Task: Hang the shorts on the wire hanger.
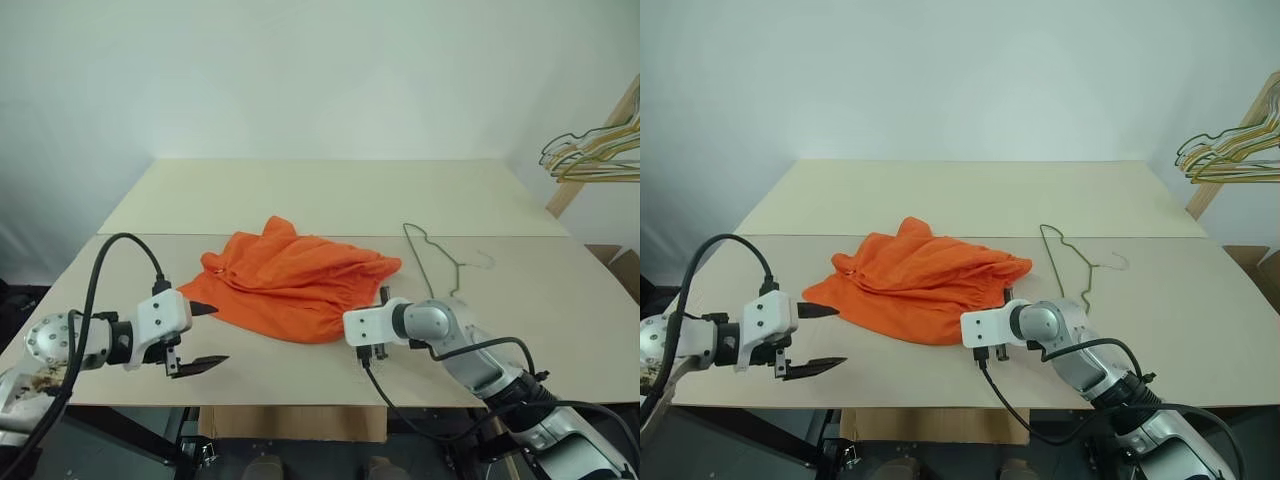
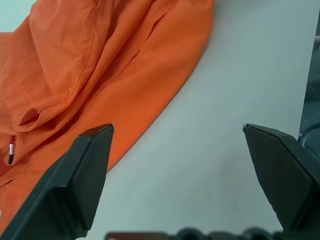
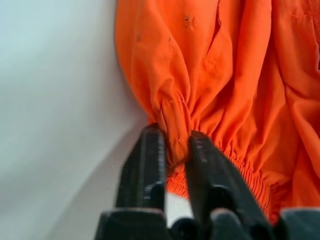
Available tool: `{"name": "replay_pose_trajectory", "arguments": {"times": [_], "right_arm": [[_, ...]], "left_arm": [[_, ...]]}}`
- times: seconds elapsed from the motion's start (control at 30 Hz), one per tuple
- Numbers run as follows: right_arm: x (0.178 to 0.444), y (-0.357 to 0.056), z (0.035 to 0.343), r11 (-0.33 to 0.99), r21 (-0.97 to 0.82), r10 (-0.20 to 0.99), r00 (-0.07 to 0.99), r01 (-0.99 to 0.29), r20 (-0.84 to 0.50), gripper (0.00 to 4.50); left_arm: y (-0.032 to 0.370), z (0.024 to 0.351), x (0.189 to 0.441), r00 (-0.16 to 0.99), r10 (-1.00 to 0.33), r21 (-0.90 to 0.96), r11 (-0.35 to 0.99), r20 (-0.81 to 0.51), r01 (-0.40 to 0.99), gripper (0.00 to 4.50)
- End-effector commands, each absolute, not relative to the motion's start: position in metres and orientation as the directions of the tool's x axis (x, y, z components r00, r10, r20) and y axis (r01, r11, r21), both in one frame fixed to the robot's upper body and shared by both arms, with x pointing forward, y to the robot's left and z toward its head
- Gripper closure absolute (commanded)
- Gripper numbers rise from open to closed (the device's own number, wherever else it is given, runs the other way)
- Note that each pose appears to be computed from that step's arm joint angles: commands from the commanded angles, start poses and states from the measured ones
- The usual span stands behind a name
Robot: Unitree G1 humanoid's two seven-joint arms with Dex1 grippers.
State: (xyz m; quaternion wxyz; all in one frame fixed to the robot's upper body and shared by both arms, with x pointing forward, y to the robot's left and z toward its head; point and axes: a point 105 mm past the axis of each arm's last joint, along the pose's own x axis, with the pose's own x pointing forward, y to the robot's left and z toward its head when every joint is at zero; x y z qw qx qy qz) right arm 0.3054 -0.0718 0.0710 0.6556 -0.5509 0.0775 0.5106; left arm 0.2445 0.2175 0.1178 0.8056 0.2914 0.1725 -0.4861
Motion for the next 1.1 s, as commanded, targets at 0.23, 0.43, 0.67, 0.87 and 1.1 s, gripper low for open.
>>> {"name": "replay_pose_trajectory", "arguments": {"times": [0.23, 0.43, 0.67, 0.87, 1.1], "right_arm": [[0.307, -0.113, 0.083, -0.251, -0.748, 0.596, 0.511, -0.614, -0.619, 4.47], [0.299, -0.136, 0.081, -0.313, -0.729, 0.620, 0.451, -0.608, -0.642, 4.47], [0.305, -0.139, 0.085, -0.273, -0.750, 0.627, 0.479, -0.603, -0.614, 4.47], [0.307, -0.136, 0.086, -0.245, -0.760, 0.631, 0.497, -0.602, -0.596, 4.47], [0.310, -0.132, 0.087, -0.220, -0.763, 0.635, 0.505, -0.608, -0.585, 4.47]], "left_arm": [[0.249, 0.116, 0.264, 0.570, -0.587, 0.461, 0.344, -0.574, 0.818, 0.00], [0.282, 0.102, 0.278, 0.507, -0.493, 0.480, 0.191, -0.707, 0.856, 0.00], [0.272, 0.082, 0.303, 0.465, -0.534, 0.463, 0.147, -0.706, 0.874, 0.00], [0.262, 0.067, 0.322, 0.477, -0.567, 0.444, 0.207, -0.671, 0.872, 0.00], [0.255, 0.051, 0.337, 0.508, -0.570, 0.444, 0.260, -0.646, 0.857, 0.00]]}}
